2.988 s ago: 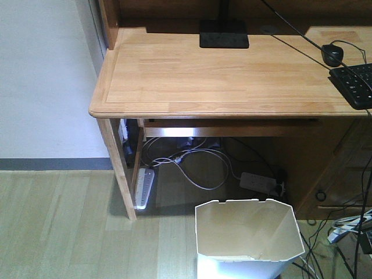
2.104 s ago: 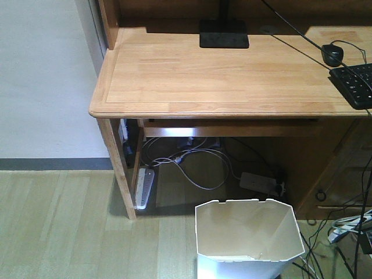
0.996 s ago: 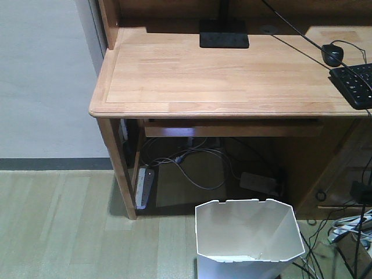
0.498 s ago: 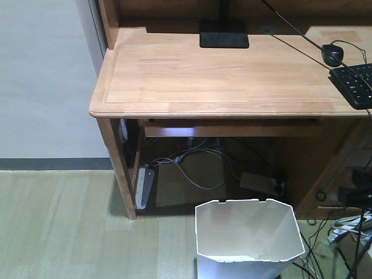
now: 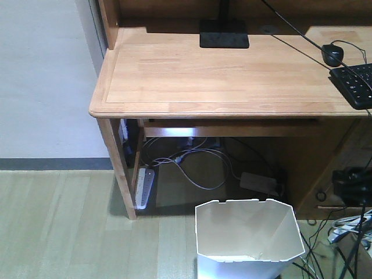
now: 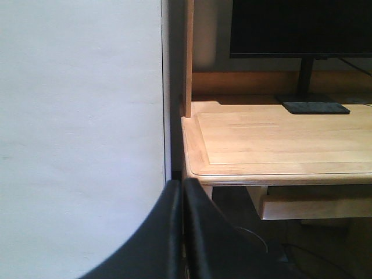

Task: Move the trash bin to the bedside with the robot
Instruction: 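Lower the right gripper toward the rim of the white trash bin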

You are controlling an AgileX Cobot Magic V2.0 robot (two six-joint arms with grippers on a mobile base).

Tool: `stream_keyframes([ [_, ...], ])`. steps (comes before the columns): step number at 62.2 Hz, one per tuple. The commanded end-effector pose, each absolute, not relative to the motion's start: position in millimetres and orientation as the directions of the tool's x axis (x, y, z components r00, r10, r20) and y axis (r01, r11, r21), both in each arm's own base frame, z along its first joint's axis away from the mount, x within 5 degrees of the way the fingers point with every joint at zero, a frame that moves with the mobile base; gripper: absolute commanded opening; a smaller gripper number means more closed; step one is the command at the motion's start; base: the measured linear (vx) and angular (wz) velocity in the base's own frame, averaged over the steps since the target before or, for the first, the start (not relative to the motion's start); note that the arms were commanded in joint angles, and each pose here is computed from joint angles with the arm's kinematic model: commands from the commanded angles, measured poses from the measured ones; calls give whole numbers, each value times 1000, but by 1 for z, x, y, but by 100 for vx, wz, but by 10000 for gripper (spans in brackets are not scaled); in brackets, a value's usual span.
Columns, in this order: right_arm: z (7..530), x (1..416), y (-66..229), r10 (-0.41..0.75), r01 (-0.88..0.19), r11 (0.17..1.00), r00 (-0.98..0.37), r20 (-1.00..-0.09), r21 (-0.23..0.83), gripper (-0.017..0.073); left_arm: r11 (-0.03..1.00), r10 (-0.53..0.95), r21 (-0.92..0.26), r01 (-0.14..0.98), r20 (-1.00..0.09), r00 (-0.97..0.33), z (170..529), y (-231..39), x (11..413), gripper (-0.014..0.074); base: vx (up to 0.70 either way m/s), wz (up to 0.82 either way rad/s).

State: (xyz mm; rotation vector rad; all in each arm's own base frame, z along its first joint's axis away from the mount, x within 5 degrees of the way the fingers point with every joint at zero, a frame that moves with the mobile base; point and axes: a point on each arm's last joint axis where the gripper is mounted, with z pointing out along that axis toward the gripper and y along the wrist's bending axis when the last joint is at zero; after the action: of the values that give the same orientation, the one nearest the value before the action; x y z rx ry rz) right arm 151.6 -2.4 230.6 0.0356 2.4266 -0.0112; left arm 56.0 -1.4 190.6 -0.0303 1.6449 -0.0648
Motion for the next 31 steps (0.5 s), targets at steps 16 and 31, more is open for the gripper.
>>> stream_keyframes([
  [16,234,218,-28,107,131,991,-816,-569,-1,593,997,-72,-73,28,-997,-16,189,-2,57,-6,0,0],
  [31,194,262,-30,-6,-2,1000,-911,-413,-9,593,997,-72,-73,28,-997,-16,189,-2,57,-6,0,0],
])
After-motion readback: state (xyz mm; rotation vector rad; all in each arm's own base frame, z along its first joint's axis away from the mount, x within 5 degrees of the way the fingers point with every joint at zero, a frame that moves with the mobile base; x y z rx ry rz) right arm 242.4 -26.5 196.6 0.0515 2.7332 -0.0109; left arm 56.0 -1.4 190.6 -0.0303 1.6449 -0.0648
